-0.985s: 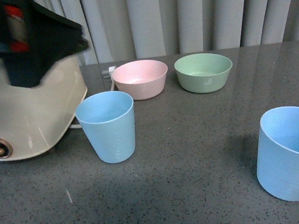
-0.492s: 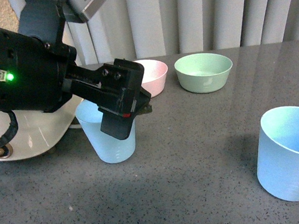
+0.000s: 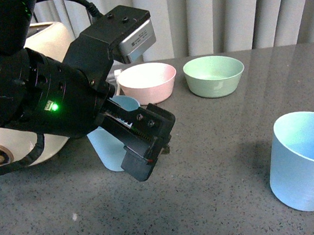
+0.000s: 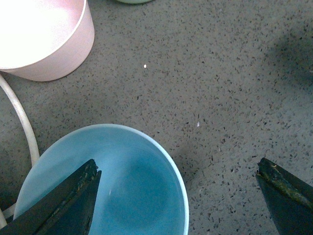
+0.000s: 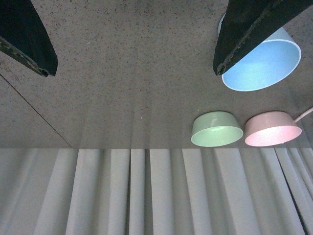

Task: Stack blue cups with both arms

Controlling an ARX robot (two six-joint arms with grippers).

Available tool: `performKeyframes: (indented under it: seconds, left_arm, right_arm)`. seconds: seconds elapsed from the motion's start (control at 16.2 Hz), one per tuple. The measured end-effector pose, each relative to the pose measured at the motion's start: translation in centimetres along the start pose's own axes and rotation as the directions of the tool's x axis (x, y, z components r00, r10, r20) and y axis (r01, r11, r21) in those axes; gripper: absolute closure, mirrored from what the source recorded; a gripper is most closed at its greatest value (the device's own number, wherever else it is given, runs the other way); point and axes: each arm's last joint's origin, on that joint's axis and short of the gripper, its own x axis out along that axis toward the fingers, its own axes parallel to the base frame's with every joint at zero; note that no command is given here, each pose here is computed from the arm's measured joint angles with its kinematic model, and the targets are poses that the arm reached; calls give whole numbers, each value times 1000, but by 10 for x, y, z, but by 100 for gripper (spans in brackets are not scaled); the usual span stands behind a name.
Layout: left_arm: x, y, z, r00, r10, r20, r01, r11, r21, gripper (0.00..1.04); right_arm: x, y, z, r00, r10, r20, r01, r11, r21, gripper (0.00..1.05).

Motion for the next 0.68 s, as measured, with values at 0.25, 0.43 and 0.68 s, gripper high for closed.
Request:
performKeyframes:
  seconds: [0.25,0.43,0.68]
  left_arm:
    - [-1,3,8,1000,2,-30,-1,999,50,43]
    - [-3,5,13,999,3,-37,0,996,84,80]
    - [-7,3,13,995,-63,-74,70,993,97,103]
  right_arm:
    - [0,0,0,1000,0,0,0,1000,0,7]
    - [0,0,0,1000,0,0,0,1000,0,7]
    - [0,0,0,1000,0,0,0,1000,0,7]
